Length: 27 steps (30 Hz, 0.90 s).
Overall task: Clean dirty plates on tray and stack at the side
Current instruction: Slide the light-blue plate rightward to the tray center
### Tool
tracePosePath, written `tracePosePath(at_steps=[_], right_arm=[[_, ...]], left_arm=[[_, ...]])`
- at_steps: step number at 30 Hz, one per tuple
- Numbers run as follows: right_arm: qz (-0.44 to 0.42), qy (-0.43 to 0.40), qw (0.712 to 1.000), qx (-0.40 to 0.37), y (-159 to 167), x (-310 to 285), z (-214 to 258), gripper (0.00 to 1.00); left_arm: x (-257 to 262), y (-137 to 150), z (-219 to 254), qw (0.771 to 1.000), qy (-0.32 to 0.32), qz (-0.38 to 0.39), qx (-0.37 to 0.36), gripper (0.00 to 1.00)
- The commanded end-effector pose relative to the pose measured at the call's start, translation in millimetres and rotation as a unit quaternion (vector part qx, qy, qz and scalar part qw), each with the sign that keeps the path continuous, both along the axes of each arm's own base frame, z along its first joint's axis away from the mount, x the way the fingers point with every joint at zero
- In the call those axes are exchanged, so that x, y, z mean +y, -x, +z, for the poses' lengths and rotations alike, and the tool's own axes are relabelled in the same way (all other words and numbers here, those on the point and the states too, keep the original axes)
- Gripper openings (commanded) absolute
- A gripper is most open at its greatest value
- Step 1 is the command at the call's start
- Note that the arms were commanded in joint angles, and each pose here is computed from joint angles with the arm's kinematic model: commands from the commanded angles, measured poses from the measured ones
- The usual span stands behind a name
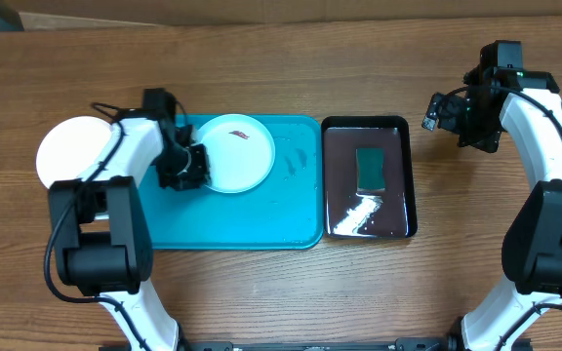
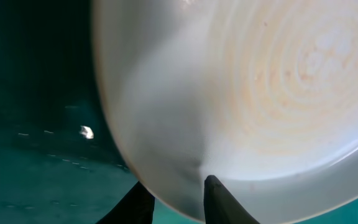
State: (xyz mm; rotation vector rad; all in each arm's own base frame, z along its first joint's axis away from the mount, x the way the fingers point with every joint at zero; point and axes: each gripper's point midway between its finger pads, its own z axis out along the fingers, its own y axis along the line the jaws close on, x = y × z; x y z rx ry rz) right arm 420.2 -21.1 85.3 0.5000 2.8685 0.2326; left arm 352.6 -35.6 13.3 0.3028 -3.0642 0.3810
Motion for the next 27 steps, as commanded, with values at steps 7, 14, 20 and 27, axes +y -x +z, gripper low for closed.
tracePosePath(at_steps=[7, 14, 20, 27], right_arm=[[0.0, 0.003, 1.0, -0.016, -5.7, -0.1, 10.2, 1.0], [0.0, 0.003, 1.0, -0.016, -5.7, -0.1, 10.2, 1.0], [0.0, 0.003, 1.0, -0.016, -5.7, -0.1, 10.2, 1.0], [0.0, 0.003, 1.0, -0.016, -5.7, -0.1, 10.2, 1.0]], left_arm=[[-14.8, 9.3, -5.1, 0.999, -0.022, 0.002, 0.023, 0.33], [-13.4, 5.7, -5.3, 0.999, -0.023, 0.034, 0.023, 0.24], [-9.4, 6.4, -6.0, 0.999, -0.035, 0.034, 0.024, 0.07], [0.2, 12.6, -7.1, 0.997, -0.063, 0.033, 0.035, 0.06]])
